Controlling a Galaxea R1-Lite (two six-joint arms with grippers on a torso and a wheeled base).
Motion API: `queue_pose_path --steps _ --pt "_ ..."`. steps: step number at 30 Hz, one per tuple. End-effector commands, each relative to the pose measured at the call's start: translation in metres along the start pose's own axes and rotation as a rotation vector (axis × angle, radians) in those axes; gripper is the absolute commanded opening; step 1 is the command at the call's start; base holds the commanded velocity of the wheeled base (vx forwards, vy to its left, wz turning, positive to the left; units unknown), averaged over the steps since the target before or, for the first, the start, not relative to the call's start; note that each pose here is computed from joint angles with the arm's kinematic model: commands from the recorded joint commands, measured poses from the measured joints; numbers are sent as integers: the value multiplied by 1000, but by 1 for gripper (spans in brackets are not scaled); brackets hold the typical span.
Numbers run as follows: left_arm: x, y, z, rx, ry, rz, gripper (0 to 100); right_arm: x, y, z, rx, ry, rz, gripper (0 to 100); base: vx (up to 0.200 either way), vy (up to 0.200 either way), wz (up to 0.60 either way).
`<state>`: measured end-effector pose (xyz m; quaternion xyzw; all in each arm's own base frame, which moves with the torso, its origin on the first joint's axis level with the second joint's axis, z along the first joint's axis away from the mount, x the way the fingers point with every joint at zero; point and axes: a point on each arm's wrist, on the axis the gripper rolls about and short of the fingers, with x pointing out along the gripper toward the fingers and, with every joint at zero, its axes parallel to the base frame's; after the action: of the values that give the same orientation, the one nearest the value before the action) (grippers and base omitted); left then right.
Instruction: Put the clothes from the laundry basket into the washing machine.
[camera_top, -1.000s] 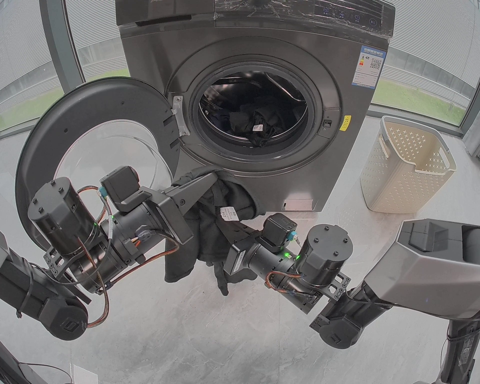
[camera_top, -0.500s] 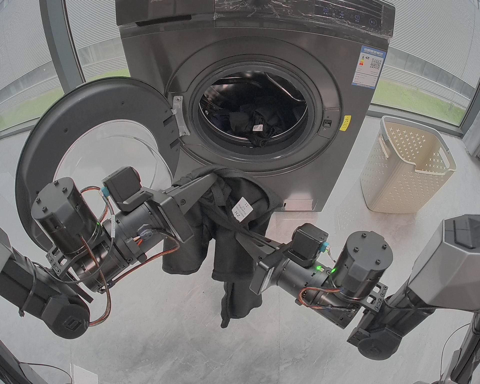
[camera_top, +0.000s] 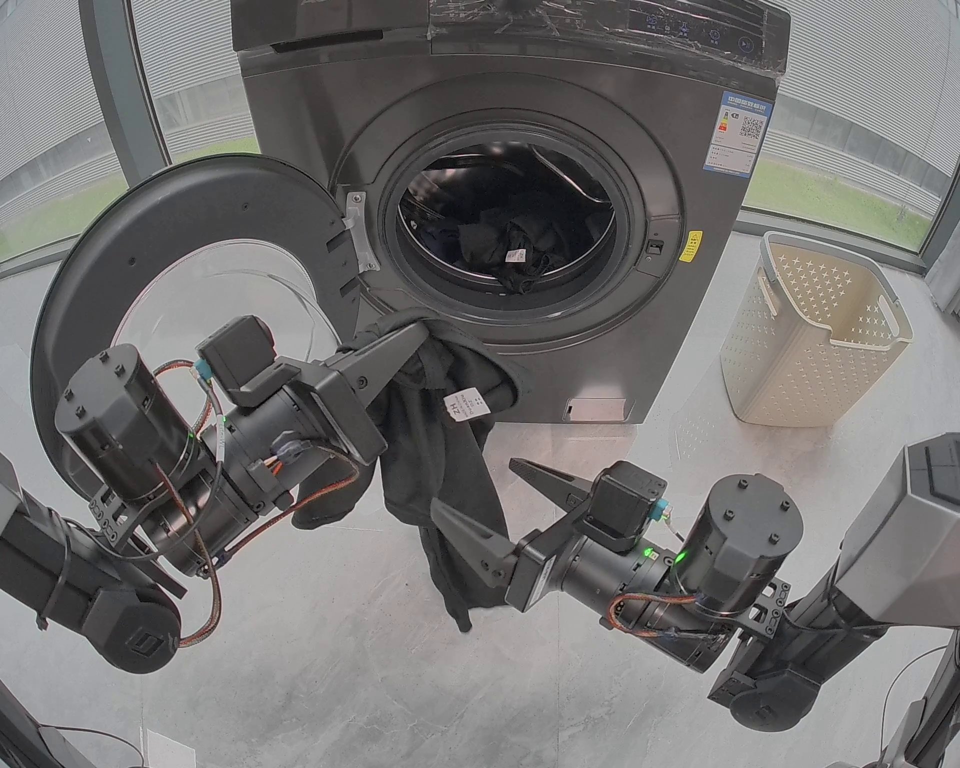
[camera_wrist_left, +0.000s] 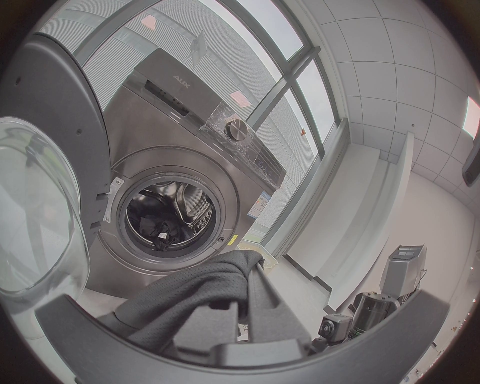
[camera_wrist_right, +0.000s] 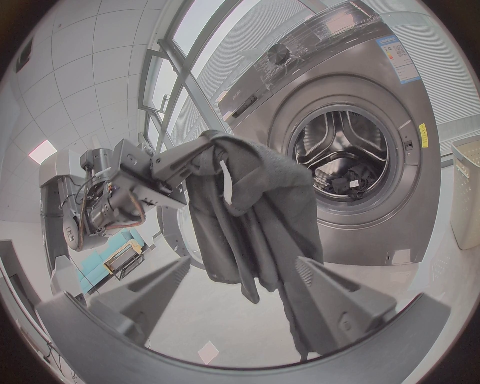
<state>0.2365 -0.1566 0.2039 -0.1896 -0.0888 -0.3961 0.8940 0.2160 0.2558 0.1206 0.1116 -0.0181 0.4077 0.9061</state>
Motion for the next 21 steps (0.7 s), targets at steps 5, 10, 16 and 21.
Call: queue_pose_path --steps 5,10,16,21 --pt "1 -2 2 0 -9 -5 0 -1 12 -5 3 22 52 100 0 0 0" --pt "1 -1 1 0 -7 -2 0 7 15 -7 6 13 88 100 0 0 0" --pt "2 0 0 -1 -3 1 0 29 12 -8 5 -24 97 100 0 0 0" --pt "1 0 0 1 -5 3 0 48 -2 -15 -2 -44 71 100 0 0 0"
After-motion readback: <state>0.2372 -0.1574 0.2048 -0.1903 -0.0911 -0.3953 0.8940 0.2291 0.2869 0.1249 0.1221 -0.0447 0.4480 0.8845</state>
